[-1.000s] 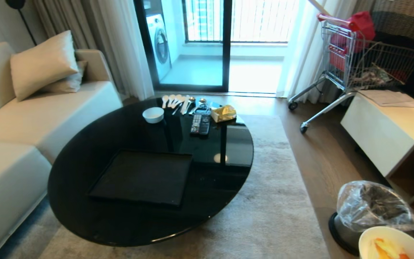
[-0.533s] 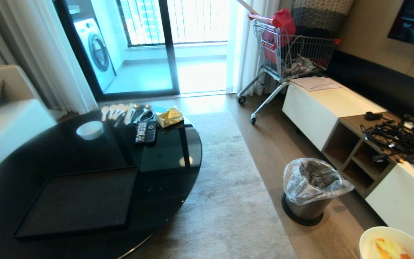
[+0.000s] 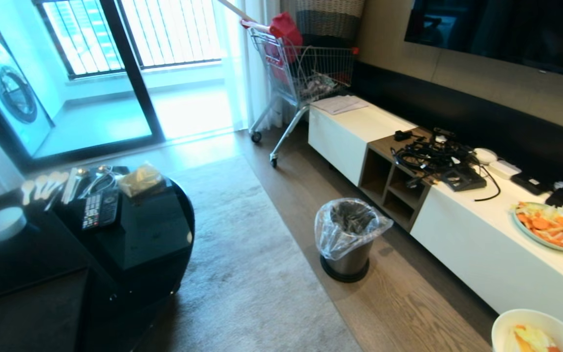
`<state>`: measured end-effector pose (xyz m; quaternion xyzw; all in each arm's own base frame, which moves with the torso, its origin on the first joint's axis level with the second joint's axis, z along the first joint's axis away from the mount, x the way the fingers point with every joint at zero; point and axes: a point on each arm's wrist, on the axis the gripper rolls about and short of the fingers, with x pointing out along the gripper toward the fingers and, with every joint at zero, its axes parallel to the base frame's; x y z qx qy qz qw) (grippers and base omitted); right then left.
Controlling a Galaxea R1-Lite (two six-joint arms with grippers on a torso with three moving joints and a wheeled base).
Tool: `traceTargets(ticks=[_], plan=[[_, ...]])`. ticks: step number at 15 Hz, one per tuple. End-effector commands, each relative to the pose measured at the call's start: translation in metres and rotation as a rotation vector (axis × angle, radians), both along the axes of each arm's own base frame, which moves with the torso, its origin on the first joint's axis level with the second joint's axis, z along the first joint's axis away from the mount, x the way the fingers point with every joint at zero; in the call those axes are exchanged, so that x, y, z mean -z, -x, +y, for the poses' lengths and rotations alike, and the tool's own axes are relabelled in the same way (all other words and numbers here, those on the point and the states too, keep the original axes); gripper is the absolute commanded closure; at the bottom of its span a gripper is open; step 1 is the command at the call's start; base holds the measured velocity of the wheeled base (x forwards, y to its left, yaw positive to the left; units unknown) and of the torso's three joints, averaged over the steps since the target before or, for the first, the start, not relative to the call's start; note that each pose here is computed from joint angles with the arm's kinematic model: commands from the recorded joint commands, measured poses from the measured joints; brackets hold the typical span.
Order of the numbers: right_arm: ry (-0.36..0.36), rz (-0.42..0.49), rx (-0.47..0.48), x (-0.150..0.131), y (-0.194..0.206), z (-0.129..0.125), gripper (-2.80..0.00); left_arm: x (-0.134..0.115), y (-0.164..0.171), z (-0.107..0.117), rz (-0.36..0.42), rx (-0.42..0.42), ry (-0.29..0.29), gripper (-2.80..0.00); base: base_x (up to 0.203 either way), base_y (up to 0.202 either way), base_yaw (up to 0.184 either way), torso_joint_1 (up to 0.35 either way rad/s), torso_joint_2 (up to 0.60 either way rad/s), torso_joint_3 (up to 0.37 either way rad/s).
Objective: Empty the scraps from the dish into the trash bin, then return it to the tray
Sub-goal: Move the bowl over the trash can
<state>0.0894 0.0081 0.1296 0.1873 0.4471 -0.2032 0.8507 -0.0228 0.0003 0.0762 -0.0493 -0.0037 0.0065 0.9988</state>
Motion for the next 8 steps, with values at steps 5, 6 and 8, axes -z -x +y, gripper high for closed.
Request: traceTargets(ticks=[5, 6, 8], plan=[[-0.001, 0.007, 0.001, 0.0031, 0.0035, -0.0005, 0.00, 0.0000, 0.0000, 0.0000, -0.001, 0.000, 0.001, 0.00, 0.000, 0.002, -0.039, 0.002, 0.00, 0.001], [0.000, 0.010, 0.001, 0.0039, 0.0039, -0.0006, 0.00, 0.0000, 0.0000, 0.0000, -0.001, 0.000, 0.001, 0.00, 0.000, 0.000, 0.000, 0.000, 0.00, 0.000], [-0.001, 0.009, 0.002, 0.0043, 0.0048, -0.0008, 0.00, 0.0000, 0.0000, 0.0000, -0.001, 0.000, 0.001, 0.00, 0.000, 0.000, 0.000, 0.000, 0.00, 0.000]])
